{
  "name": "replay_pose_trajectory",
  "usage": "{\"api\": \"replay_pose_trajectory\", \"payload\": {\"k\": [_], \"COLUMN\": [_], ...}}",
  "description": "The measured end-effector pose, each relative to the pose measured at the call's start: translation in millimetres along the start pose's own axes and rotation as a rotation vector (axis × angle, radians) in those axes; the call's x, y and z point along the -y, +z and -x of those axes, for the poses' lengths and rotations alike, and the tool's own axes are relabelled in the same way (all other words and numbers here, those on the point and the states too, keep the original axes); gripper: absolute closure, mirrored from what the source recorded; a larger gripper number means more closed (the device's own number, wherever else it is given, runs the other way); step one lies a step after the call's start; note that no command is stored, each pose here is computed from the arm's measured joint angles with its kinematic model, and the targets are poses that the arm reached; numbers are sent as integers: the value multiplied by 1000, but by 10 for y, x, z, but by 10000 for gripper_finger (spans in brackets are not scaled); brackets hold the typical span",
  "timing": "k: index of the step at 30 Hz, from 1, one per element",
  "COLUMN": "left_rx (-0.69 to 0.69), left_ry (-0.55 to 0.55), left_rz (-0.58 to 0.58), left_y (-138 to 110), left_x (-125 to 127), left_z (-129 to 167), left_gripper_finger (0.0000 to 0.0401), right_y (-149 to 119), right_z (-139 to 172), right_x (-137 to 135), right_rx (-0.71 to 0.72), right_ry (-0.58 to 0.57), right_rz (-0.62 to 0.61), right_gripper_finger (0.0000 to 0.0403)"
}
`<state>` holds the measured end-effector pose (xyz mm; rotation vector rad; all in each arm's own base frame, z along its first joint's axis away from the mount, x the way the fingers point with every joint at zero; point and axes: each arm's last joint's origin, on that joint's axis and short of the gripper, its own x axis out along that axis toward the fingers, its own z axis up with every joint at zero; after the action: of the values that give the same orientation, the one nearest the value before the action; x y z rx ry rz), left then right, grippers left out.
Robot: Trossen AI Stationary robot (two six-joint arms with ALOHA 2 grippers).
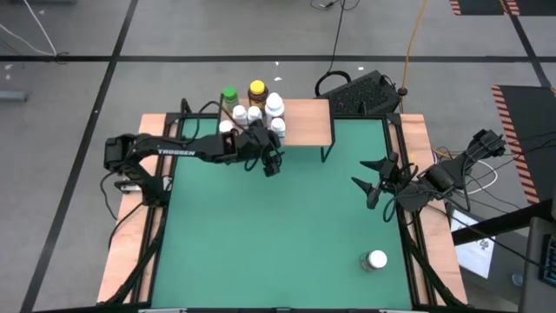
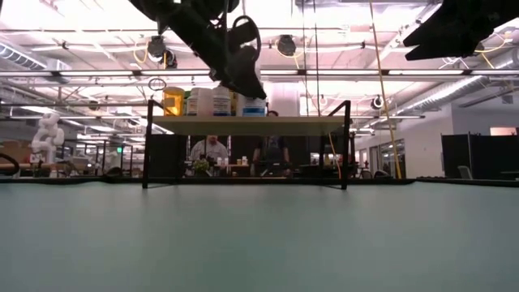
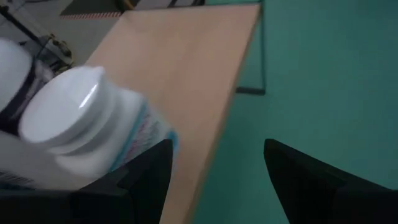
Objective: Pick and place medicine bottles onto shelf by color
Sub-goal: Put the white and blue pill bottle on the shelf, then put the white and green pill bottle on the shelf
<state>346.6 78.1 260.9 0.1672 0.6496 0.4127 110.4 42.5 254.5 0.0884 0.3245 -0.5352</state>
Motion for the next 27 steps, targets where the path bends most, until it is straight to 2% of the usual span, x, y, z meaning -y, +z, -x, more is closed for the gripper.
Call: {"api": "replay_pose_trajectory", "payload": {"k": [6,14,24,27], "left_rx": [63,241,325,350], "left_ry": [-50,-178,-221,-230], "left_rz": [-7,51,56,58], "left_y": [78,253,330,323], "left_x": [227,538,715,803], "left_z": [70,180,270,182], "left_gripper_finger": [144,144,144,144], "right_y": [-8,-135,-142,-187], "right_z": [-6,-61,-98,-130], "right_x": [-6,-28,-95,-127], "right_rx": [0,-1,60,94], "right_ry": [0,-1,31,43], "right_rz": [0,15,110,144], "right_gripper_finger": [122,122,122,122]}}
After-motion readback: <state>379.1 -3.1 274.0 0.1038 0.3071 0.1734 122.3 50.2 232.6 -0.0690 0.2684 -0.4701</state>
